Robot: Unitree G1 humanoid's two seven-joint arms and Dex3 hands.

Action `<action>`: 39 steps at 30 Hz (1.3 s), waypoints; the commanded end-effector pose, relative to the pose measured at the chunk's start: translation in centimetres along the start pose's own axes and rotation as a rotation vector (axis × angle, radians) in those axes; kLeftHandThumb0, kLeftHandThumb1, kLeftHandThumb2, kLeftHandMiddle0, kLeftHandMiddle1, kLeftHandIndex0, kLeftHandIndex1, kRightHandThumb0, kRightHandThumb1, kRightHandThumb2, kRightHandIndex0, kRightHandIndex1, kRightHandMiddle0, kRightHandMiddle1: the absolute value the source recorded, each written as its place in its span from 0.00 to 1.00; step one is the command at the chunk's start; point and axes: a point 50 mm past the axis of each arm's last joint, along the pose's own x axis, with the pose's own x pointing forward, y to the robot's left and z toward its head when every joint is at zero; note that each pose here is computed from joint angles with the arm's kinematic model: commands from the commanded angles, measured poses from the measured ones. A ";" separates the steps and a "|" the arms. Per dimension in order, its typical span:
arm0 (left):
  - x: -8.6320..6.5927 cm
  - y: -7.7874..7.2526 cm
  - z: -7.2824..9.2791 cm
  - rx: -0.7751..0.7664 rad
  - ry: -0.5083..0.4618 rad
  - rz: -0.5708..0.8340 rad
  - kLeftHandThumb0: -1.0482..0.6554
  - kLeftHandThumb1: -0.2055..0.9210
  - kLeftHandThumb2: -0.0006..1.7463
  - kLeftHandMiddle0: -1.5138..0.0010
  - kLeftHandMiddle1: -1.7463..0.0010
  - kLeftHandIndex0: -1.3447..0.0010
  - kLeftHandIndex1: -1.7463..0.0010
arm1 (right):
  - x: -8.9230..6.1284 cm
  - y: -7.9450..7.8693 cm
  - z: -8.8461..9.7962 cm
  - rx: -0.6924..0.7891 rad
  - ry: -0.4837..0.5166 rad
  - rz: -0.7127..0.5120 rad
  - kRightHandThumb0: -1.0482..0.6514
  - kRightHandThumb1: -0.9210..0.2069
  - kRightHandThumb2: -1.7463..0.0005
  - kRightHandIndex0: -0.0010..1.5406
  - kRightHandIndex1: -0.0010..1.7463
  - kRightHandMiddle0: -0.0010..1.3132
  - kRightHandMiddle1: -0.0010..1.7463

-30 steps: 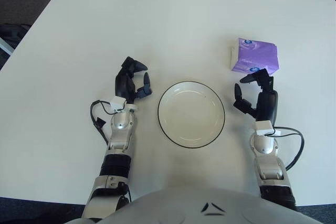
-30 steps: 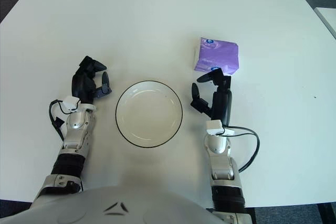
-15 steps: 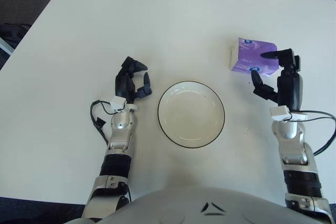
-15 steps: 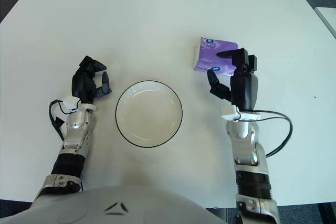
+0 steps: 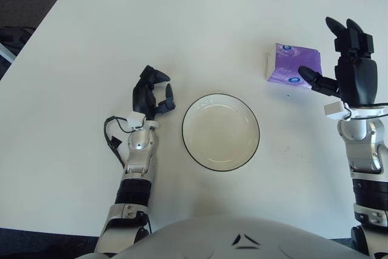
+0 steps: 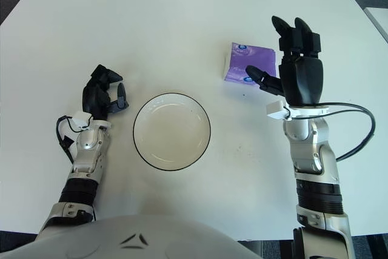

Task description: Put the tissue paper into the plate.

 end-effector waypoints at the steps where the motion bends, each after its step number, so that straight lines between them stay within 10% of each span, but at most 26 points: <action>1: -4.2 0.7 -4.6 0.022 0.253 0.031 0.34 0.50 0.73 0.37 0.00 0.57 0.00 | 1.4 -0.7 0.9 -0.037 -0.030 0.020 0.00 0.05 0.71 0.00 0.00 0.00 0.00; 39: -3.8 0.3 -4.6 0.019 0.254 0.039 0.34 0.50 0.73 0.37 0.00 0.57 0.00 | 7.1 2.4 -0.9 -0.247 -0.163 0.451 0.00 0.21 0.72 0.00 0.00 0.00 0.00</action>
